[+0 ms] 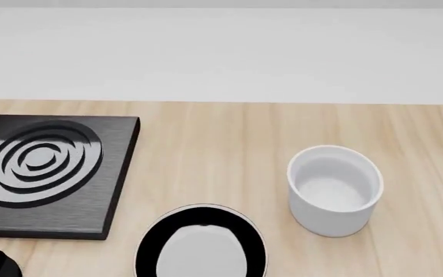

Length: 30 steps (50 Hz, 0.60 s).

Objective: Put the frying pan on the cabinet shelf.

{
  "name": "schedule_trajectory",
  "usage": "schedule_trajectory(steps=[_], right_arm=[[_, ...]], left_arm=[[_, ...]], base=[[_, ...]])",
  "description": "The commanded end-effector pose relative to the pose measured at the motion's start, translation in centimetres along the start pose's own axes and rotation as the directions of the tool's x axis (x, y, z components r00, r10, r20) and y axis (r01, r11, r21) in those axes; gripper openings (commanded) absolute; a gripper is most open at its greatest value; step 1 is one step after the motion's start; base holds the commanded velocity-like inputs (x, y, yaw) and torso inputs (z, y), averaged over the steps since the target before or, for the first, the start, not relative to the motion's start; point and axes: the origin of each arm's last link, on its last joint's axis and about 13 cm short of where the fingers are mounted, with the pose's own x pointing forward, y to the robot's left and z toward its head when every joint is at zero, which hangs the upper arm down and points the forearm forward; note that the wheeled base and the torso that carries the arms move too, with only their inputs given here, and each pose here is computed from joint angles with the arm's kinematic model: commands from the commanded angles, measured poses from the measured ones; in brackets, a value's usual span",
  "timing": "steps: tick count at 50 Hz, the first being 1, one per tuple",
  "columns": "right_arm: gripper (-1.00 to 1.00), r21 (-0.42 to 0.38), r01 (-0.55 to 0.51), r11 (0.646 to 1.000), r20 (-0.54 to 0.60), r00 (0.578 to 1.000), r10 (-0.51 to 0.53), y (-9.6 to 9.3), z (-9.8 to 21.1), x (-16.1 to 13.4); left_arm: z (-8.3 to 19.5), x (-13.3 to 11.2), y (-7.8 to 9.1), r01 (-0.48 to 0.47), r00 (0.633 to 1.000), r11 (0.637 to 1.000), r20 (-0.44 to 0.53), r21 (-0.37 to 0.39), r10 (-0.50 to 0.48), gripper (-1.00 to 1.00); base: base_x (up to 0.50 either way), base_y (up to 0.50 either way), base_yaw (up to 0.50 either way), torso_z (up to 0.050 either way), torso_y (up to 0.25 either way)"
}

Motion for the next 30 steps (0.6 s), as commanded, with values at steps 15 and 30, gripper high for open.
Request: schedule_trajectory(steps=[15, 30], right_arm=[[1.0, -0.004, -0.007, 1.0, -0.006, 1.0, 0.007, -0.1, -0.1, 0.2], [1.0, -0.002, -0.009, 1.0, -0.006, 1.0, 0.009, -0.2, -0.2, 0.2]], left_arm=[[-0.2, 3.0, -1.2, 0.074, 0.995, 0.996, -0.064, -0.057, -0.078, 1.0], [-2.6, 4.9, -0.3, 0.028, 0.989, 0.997, -0.144, -0.075, -0.039, 1.0]], base=[[0.0, 0.0, 0.0, 0.0, 0.0], [0.0, 0.0, 0.0, 0.0, 0.0]])
